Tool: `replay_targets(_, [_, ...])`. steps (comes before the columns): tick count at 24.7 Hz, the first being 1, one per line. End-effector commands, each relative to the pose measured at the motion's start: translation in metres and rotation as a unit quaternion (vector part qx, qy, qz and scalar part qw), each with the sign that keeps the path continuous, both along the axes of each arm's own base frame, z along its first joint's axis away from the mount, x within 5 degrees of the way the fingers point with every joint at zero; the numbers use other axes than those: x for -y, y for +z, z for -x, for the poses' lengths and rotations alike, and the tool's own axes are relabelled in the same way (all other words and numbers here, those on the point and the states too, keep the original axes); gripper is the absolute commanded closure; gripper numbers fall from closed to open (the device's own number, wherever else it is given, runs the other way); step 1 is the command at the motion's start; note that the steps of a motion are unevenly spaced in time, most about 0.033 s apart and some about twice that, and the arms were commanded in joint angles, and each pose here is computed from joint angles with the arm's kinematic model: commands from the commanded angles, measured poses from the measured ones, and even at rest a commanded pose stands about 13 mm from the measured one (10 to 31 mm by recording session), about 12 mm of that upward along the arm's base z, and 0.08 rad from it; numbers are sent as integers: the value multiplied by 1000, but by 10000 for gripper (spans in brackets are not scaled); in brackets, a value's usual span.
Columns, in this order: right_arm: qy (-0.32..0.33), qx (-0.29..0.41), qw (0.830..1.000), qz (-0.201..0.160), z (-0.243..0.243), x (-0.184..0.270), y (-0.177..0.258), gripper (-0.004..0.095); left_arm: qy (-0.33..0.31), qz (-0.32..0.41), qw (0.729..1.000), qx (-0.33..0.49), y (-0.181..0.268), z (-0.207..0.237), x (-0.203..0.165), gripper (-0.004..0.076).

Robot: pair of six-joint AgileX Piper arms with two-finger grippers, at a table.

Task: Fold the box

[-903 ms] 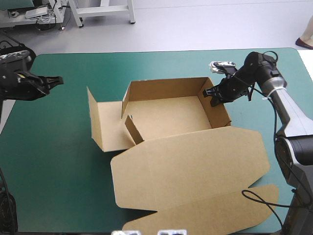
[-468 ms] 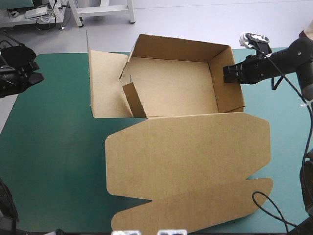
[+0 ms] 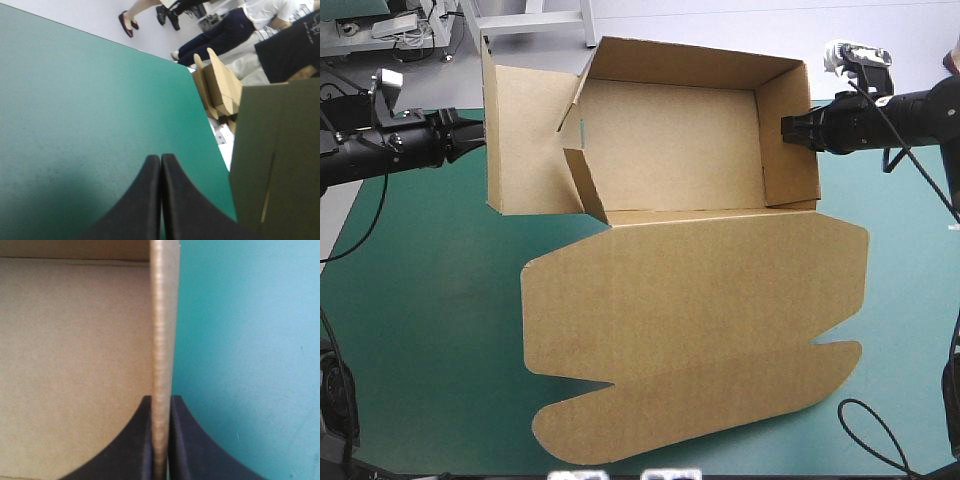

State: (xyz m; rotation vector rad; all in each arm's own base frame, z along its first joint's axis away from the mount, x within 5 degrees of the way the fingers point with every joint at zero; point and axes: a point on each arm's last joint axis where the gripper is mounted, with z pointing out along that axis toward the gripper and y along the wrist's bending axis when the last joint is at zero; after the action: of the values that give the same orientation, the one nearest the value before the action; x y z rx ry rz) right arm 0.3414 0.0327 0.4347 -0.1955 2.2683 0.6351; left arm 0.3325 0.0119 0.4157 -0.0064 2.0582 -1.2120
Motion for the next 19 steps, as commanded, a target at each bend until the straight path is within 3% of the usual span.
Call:
replay_targets(1, [-7, 78, 996, -35, 13, -13, 33, 923, -65, 50, 996, 46, 32, 18, 27, 732])
replay_targets(4, [-18, 102, 994, -41, 10, -19, 37, 920, -85, 51, 994, 45, 32, 19, 40, 732])
replay_targets(11, [-55, 111, 992, -2, 6, -13, 35, 919, -113, 49, 991, 47, 34, 24, 57, 732])
replay_targets(19, [-49, 125, 991, 0, -9, -32, 26, 919, -178, 45, 981, 60, 38, 36, 96, 732])
